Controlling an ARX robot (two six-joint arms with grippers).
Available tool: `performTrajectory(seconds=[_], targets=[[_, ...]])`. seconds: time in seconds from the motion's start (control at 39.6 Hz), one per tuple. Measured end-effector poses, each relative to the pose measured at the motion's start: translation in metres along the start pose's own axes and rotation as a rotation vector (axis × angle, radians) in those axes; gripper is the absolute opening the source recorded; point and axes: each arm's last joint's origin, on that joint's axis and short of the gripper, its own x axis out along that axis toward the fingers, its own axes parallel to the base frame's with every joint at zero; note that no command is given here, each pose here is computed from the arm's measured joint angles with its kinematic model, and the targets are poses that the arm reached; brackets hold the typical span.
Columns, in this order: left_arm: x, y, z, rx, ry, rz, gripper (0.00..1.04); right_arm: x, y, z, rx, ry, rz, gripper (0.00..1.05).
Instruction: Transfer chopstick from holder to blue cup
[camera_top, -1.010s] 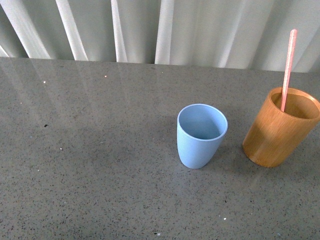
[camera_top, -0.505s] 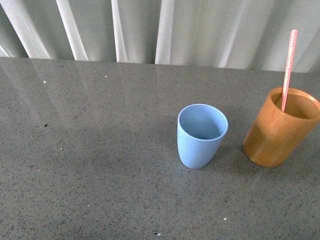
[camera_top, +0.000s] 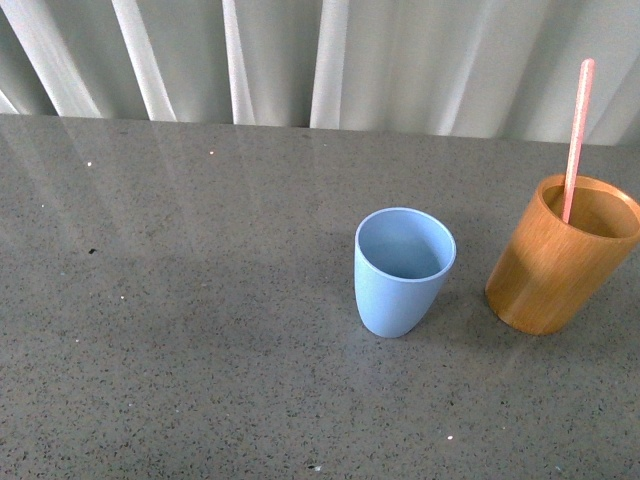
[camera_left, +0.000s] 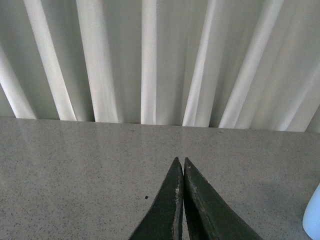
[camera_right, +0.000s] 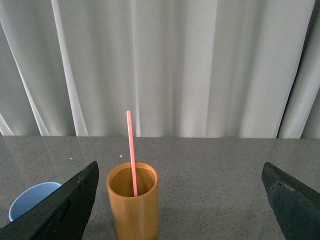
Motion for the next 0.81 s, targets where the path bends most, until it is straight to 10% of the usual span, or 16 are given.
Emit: performTrajectory(seconds=[0.58, 0.81], targets=[[-0.014, 0.0, -0.003, 0.0, 0.008, 0.0, 0.04, 0.0, 0.0, 0.0, 0.0, 0.0, 0.001, 0.95], [-0.014, 0.0, -0.003, 0.0, 0.008, 0.0, 0.46, 0.0, 0.0, 0.0, 0.0, 0.0, 0.001, 0.95]])
